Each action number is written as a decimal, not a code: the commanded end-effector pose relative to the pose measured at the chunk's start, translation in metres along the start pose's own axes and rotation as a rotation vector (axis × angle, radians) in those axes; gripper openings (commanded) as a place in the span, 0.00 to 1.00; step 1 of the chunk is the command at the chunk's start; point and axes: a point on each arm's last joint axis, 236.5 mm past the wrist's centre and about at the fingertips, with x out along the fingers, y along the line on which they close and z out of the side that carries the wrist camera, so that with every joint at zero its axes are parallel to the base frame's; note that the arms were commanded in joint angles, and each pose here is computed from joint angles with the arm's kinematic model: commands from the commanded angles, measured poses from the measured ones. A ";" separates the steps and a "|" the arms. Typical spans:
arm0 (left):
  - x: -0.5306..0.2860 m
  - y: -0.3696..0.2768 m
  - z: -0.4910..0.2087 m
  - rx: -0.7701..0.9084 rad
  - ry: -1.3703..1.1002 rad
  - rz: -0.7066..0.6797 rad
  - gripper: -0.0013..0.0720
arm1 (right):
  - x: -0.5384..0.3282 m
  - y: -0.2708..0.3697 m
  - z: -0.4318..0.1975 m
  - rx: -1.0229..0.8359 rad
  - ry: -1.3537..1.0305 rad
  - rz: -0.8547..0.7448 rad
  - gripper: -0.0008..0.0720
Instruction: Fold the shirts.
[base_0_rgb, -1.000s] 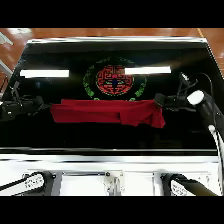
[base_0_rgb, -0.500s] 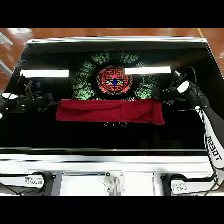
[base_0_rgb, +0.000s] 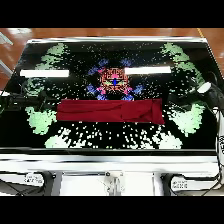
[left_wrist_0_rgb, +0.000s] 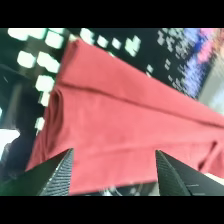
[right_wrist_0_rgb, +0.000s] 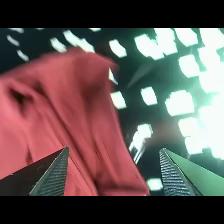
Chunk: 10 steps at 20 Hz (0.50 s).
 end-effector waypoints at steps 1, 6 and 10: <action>-0.010 -0.017 -0.018 0.012 0.084 -0.044 0.78 | -0.002 -0.012 -0.023 0.095 0.120 0.089 0.97; -0.015 -0.050 -0.029 0.119 0.091 -0.057 0.72 | 0.043 0.018 -0.030 0.084 0.173 0.137 0.97; -0.016 -0.074 -0.039 0.185 0.093 -0.064 0.72 | 0.074 0.031 -0.044 0.072 0.227 0.133 0.97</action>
